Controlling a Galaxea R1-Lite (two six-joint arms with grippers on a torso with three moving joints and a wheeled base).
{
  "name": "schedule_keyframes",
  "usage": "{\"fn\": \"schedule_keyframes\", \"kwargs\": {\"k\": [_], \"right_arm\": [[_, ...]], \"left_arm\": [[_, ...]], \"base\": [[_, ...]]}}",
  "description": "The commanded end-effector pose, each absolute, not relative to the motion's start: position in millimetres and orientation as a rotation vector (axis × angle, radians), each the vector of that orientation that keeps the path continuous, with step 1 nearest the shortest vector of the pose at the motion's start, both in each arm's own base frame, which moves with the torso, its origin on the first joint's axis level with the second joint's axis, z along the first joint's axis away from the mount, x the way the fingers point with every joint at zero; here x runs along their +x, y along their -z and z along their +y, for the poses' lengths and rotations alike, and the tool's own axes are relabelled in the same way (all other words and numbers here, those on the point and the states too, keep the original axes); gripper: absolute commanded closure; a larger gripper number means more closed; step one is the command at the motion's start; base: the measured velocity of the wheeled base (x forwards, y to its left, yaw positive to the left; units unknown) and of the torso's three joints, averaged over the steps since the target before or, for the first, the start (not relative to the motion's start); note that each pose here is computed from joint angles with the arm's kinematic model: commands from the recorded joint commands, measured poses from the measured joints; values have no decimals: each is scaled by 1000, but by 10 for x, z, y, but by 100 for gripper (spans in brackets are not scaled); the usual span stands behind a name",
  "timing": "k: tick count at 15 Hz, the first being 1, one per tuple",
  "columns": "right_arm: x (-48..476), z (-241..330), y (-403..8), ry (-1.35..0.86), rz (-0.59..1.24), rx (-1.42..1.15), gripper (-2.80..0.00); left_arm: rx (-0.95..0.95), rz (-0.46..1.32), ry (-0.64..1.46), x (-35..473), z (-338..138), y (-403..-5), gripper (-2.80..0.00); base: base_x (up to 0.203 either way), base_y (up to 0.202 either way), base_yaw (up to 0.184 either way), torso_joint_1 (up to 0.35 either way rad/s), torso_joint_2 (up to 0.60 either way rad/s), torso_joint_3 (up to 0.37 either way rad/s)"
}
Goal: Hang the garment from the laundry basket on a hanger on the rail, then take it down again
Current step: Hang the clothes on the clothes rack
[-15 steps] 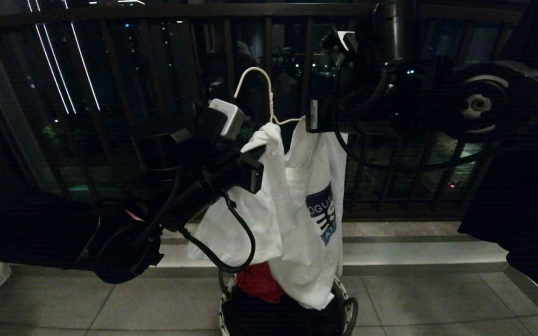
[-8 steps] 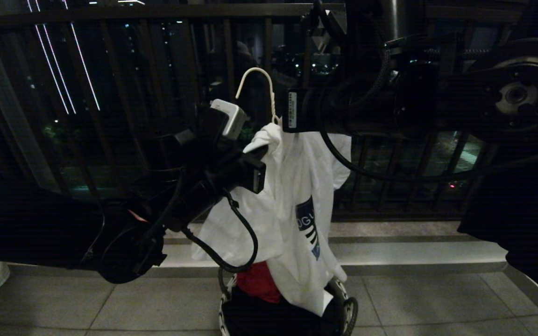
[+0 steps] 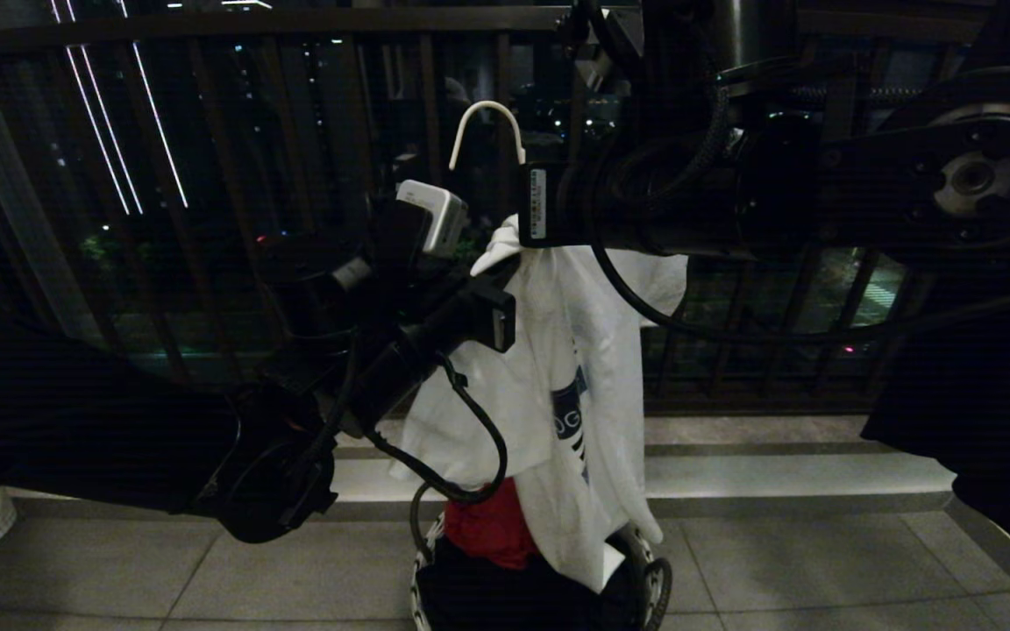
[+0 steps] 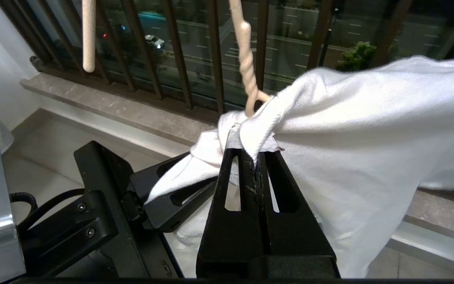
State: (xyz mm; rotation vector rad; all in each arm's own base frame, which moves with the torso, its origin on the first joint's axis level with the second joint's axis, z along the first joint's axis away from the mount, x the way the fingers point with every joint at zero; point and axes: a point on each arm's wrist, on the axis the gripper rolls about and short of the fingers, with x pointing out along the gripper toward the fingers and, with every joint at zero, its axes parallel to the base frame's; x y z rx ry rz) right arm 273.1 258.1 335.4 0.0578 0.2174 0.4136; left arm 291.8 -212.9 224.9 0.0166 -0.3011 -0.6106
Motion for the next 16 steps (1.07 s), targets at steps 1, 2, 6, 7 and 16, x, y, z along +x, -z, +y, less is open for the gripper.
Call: {"fn": "schedule_keyframes", "kwargs": {"k": [1,2,6,7,16], "right_arm": [[2744,2587,-3336,-410,222,53,0],[2744,2587,-3336,-410,222,53,0],[2766,2608,-3299,-409,228,34,0],[2770,2604,-3299,-407,228,34,0],[2781,2607,-3287,-405,231,34,-280]], "left_arm": [[13,-303,611,2928,-2137,-2238,0],[5,-298,612,2933,-2141,-2229,0],[-40,-373,609,2959,-2159,-2238,0],[-46,-385,610,2972,-2170,-2230,0],[-73,-406,601,2986,-2151,-2302,0]], "base": [[0,0,0,0,0,0],[0,0,0,0,0,0],[0,0,0,0,0,0],[0,0,0,0,0,0],[0,0,0,0,0,0]]}}
